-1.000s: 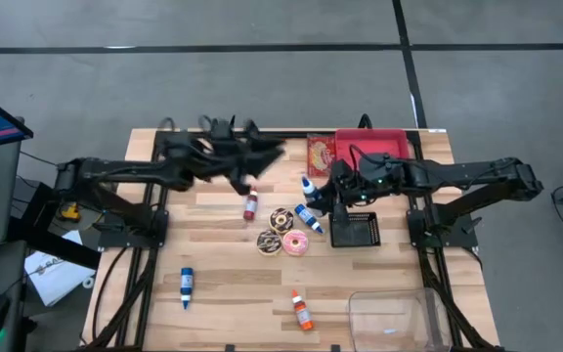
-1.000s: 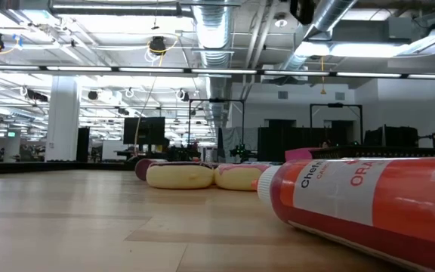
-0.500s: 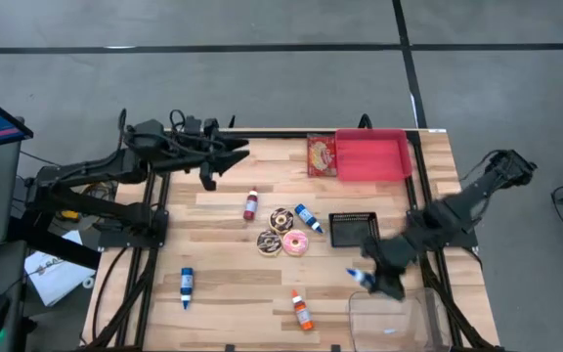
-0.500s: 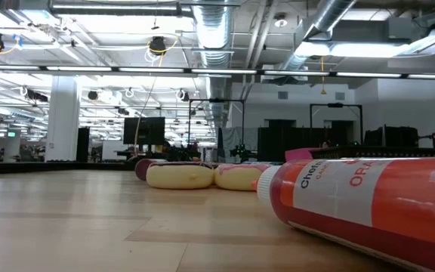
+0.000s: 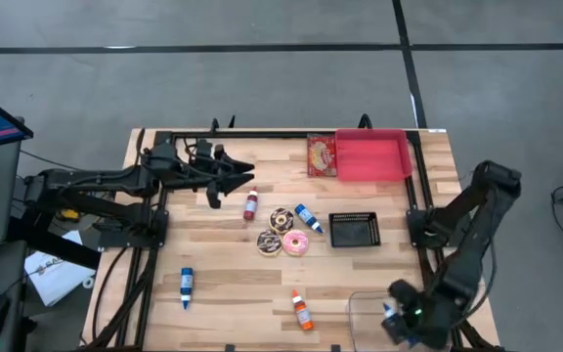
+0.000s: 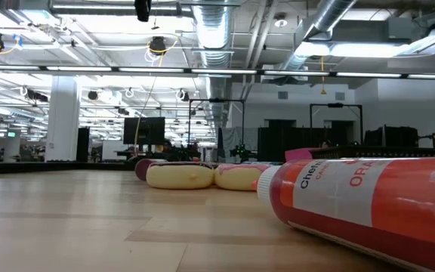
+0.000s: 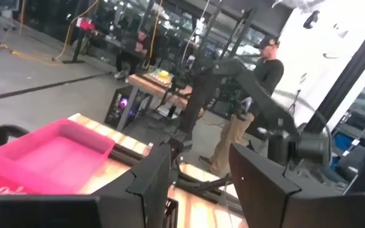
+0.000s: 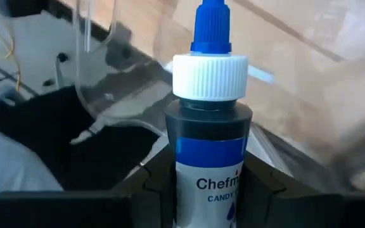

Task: Pick & Place Food Item
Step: Put the bottom right blue food coloring bottle into the transparent bin, then put the orange food coloring bottle into the transparent bin

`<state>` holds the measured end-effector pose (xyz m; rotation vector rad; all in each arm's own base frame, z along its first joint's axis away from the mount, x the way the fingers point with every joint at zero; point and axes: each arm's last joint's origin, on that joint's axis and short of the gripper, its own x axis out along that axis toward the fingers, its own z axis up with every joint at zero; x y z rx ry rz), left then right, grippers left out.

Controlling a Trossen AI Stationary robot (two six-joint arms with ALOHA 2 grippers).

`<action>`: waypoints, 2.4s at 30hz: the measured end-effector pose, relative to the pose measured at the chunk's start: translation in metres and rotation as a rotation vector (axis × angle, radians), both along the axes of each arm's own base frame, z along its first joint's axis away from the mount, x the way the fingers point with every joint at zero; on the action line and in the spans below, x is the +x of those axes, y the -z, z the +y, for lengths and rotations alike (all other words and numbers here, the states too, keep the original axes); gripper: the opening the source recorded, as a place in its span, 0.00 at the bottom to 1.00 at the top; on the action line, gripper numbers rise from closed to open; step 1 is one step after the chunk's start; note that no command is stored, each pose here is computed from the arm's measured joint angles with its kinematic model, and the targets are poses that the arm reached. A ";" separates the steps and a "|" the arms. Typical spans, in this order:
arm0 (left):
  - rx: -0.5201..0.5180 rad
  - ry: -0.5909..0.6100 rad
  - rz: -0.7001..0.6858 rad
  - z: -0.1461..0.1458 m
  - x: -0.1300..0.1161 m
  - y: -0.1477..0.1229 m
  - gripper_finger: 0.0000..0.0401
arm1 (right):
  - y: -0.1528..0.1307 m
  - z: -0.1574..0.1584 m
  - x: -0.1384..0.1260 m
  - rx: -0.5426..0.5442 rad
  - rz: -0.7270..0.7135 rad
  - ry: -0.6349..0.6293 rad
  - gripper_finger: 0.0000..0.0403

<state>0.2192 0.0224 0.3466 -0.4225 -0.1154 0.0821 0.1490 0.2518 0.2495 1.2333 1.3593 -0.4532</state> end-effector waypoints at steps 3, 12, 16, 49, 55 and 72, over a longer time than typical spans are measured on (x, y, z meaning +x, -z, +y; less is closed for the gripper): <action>-0.001 0.011 -0.013 0.000 0.000 0.001 0.40 | 0.022 0.010 0.016 -0.026 0.014 0.022 0.27; -0.015 0.058 -0.035 -0.002 -0.002 -0.002 0.40 | 0.057 0.021 0.021 -0.114 0.106 0.001 0.32; -0.016 0.059 -0.034 -0.002 -0.002 -0.002 0.40 | 0.057 0.019 0.025 -0.123 0.079 0.017 0.34; 0.036 0.051 0.012 -0.005 -0.032 -0.009 0.40 | -0.036 -0.044 0.072 0.090 -0.425 0.198 0.53; 0.038 0.063 0.018 -0.008 -0.043 -0.011 0.40 | -0.044 -0.092 0.121 0.092 -0.563 0.125 0.53; 0.046 0.091 0.088 -0.013 -0.047 -0.005 0.40 | 0.003 -0.132 0.250 -0.032 -0.376 -0.191 0.46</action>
